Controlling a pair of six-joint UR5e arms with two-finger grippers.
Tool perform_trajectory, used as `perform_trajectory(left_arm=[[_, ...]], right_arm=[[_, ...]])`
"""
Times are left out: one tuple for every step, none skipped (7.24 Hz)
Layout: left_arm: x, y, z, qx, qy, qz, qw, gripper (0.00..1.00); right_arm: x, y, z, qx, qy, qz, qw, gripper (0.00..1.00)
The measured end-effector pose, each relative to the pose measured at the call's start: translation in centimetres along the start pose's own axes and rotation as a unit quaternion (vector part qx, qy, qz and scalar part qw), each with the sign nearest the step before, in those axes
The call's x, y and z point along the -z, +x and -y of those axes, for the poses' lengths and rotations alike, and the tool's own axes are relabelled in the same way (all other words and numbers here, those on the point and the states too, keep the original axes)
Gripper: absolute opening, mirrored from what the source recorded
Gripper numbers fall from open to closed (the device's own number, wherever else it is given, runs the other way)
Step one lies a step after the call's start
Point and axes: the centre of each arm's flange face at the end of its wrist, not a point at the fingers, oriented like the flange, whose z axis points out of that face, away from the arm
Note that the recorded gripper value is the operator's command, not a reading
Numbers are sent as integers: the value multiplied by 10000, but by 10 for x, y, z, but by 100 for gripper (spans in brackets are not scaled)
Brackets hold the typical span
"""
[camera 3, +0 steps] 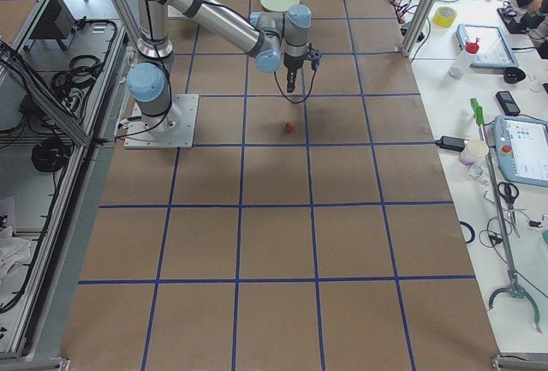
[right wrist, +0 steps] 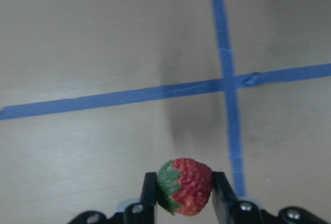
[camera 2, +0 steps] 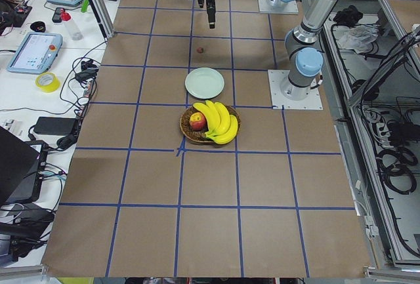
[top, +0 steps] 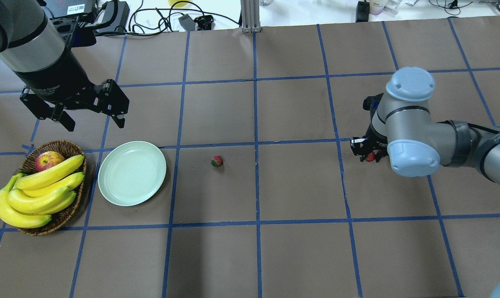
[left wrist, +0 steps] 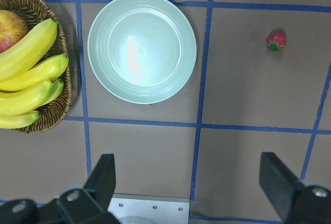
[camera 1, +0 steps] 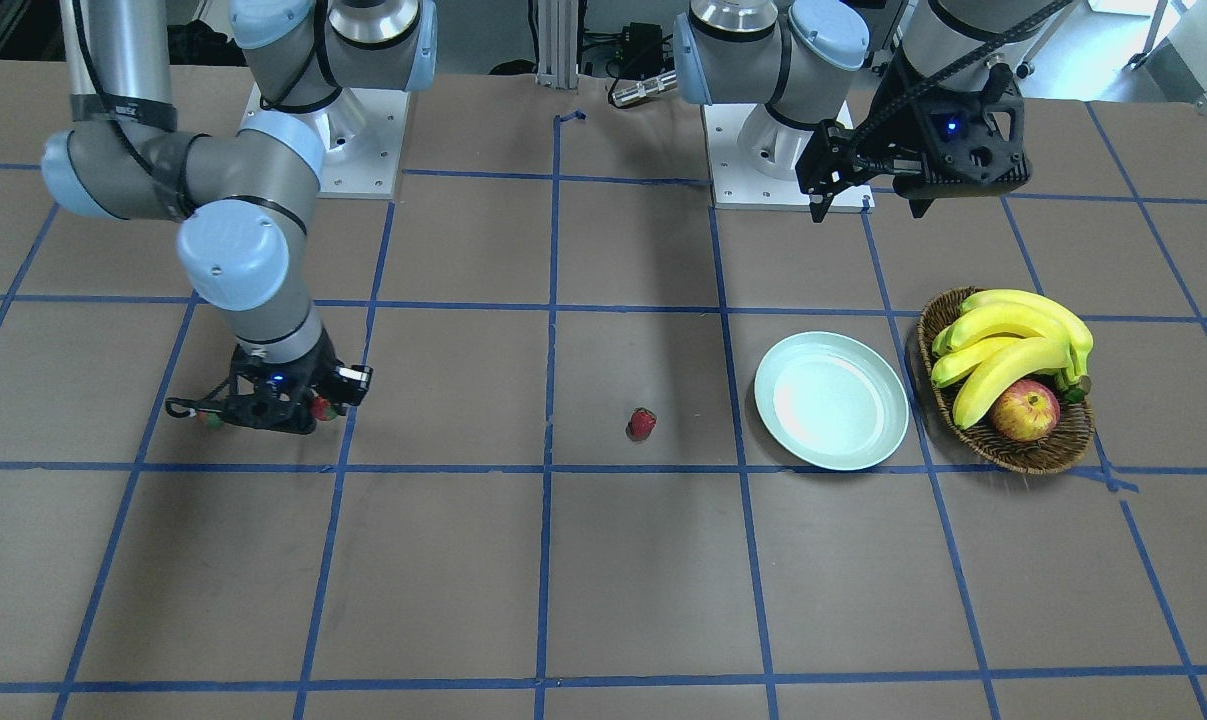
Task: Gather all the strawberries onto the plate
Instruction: 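Carry the strawberry beside the first one and open the right gripper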
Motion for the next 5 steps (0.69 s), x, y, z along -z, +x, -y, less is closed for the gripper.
perform_trajectory(left_arm=[[0,0,0,-2,-4,1,10000,100],[-1,0,0,-11,-8,-2,10000,100],[-1,0,1,-24,-10,-3,10000,100],[-1,0,1,-31,-13,-4,10000,100],[-2,-1,1,-35,-18,-6,10000,100]], right_arm=[[3,-56,-7,-90,6,221,9997,12],[3,-106,-16,-106,-35,418,9991,12],[-3,-154,-28,-3,-143,651,9978,13],[-11,-190,-40,143,-247,840,9961,14],[-13,-213,-49,253,-304,976,9944,25]])
